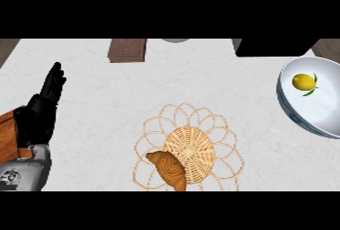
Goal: Pick the lemon from the placemat and place it in the bowl
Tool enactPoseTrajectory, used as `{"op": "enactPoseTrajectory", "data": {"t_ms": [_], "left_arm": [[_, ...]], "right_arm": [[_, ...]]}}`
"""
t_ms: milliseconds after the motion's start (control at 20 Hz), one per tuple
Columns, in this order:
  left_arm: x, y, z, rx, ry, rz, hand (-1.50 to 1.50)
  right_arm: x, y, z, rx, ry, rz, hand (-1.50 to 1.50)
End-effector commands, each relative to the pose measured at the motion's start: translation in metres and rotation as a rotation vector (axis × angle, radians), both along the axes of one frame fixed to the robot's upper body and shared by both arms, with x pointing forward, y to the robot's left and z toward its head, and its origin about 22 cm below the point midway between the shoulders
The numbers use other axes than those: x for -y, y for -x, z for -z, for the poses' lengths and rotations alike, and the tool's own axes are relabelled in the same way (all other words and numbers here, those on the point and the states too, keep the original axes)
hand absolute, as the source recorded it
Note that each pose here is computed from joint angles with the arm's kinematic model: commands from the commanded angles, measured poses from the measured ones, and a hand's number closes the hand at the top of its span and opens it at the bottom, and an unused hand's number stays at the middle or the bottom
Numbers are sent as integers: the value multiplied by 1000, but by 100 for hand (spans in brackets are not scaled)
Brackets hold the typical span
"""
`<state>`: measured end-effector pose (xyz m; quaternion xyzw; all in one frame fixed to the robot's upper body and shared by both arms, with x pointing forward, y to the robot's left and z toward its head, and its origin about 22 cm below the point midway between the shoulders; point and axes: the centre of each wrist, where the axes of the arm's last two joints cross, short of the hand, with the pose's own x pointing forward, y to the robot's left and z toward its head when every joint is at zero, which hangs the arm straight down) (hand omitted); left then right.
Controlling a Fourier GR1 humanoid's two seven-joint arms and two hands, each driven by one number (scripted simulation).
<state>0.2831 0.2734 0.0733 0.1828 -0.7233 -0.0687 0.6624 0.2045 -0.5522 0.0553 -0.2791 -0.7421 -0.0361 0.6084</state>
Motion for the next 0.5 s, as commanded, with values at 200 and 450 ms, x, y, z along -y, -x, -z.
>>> {"op": "enactPoseTrajectory", "data": {"t_ms": [200,450], "left_arm": [[11,9,-11,27,0,14,0],[18,0,-10,9,1,19,0]], "right_arm": [[9,60,-2,16,9,-78,-150],[-17,81,10,40,-16,-76,-150]]}}
